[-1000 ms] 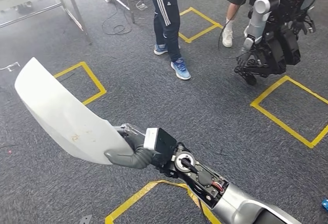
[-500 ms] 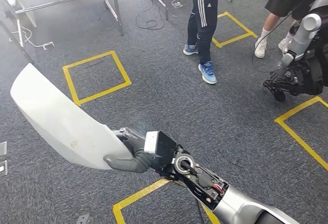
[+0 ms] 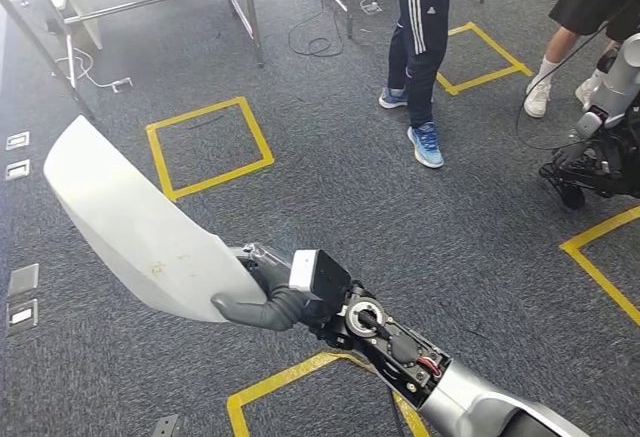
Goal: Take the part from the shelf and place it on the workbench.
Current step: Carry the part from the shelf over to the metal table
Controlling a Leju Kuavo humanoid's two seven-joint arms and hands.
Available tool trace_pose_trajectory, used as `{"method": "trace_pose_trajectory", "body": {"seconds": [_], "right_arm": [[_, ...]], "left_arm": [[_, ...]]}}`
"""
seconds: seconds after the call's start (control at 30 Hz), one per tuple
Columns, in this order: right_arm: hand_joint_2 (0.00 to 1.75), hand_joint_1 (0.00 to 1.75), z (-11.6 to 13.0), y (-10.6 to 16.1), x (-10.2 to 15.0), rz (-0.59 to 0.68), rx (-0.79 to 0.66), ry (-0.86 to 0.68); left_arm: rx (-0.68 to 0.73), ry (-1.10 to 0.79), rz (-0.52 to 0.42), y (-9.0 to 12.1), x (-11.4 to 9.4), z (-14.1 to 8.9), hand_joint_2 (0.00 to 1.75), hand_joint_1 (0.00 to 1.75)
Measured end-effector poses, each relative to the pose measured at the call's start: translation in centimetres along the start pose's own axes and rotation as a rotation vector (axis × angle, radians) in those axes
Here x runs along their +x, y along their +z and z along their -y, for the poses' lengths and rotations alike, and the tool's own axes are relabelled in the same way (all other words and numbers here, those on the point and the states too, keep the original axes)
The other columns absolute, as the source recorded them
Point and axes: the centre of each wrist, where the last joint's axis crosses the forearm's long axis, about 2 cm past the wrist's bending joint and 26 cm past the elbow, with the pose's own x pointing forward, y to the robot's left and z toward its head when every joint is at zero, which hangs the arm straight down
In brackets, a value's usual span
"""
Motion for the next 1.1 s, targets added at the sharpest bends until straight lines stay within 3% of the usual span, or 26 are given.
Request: {"method": "trace_pose_trajectory", "body": {"seconds": [0.87,1.1], "right_arm": [[1.75,1.75,0.7,2.4,-0.4,-0.067,-0.03,0.066],[1.75,1.75,0.8,1.8,0.0,-0.058,-0.003,0.097]], "left_arm": [[0.001,-0.011,-0.034,0.1,-0.5,0.0,1.75,0.0],[0.003,-0.006,-0.024,0.0,0.0,-0.1,1.75,0.0]]}}
